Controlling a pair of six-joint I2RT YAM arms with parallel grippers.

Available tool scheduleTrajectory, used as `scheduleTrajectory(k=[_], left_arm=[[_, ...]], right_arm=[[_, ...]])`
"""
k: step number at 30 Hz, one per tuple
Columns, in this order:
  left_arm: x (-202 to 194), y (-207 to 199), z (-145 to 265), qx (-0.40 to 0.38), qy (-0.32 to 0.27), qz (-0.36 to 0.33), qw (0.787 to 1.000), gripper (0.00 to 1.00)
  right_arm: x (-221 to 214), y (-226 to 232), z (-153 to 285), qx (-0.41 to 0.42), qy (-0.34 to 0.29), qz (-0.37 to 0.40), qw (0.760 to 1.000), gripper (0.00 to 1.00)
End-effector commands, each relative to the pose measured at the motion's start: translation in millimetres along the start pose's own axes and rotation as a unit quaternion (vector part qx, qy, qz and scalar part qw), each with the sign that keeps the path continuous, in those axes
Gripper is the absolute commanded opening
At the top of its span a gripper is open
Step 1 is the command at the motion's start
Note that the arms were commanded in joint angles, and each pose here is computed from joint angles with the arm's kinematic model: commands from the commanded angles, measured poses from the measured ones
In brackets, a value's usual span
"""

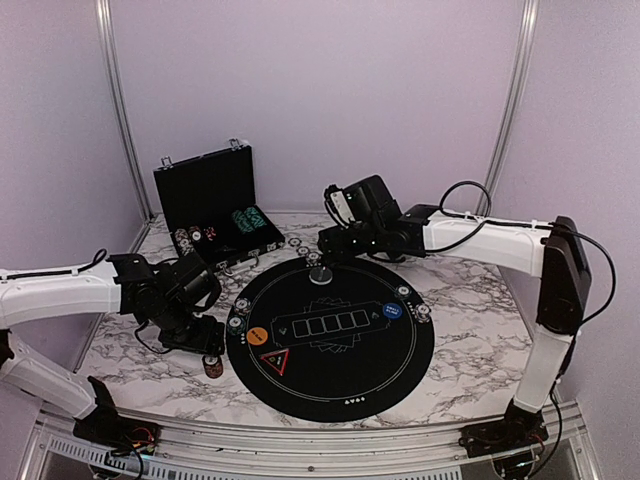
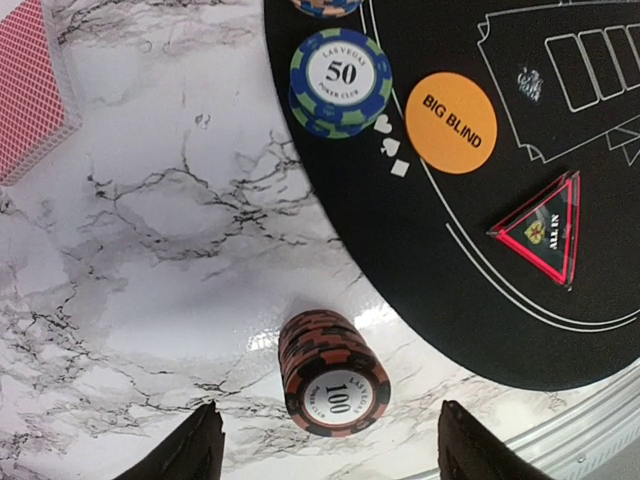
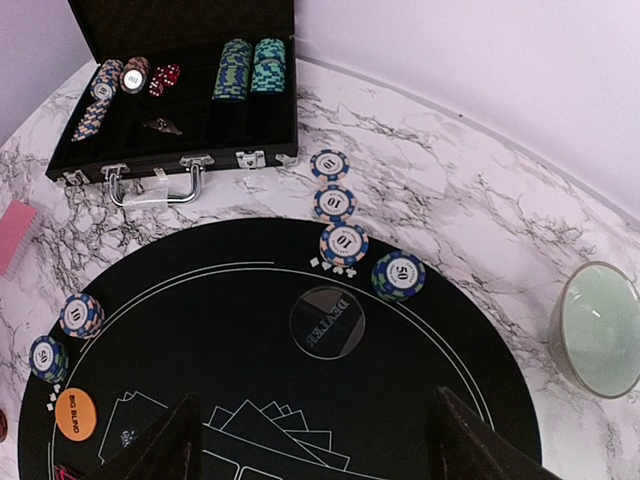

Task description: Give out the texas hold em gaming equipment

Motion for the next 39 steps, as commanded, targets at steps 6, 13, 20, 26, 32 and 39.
scheduleTrajectory(k=[6, 13, 20, 26, 32, 39], left_arm=[[-19, 0, -17, 0.037, 0.071, -0.045, 0.996, 0.72], [-18, -12, -23, 0.037, 0.084, -0.081, 0.992, 0.72], [-14, -13, -28, 0.051, 0.084, -0.086, 0.991, 0.72], [-7, -16, -32, 0.052, 0.078, -0.09, 0.992, 0.67], [-2, -20, -34, 0.05, 0.076, -0.093, 0.991, 0.64], [-1, -20, -36, 0.051, 0.077, -0.094, 0.991, 0.58]], right_arm=[[10, -6, 15, -0.006, -0.031, -0.016, 0.999, 0.74], [10, -6, 16, -0.007, -0.033, -0.02, 0.999, 0.74], [10, -6, 17, -0.009, -0.034, -0.021, 0.999, 0.74], [10, -7, 17, -0.011, -0.034, -0.02, 0.999, 0.74], [9, -8, 19, -0.016, -0.034, -0.019, 0.999, 0.74], [8, -10, 19, -0.017, -0.032, -0.02, 0.999, 0.74]])
Point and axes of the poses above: each gripper's point midway between its finger pads, its own z axis back along the fingers, its own y axis along the line the jaws close on, x = y × z, the point moved 9 cm from there along z, back along the fingers, and after that the axes turned 13 degrees about -z, right-handed, at the moved point
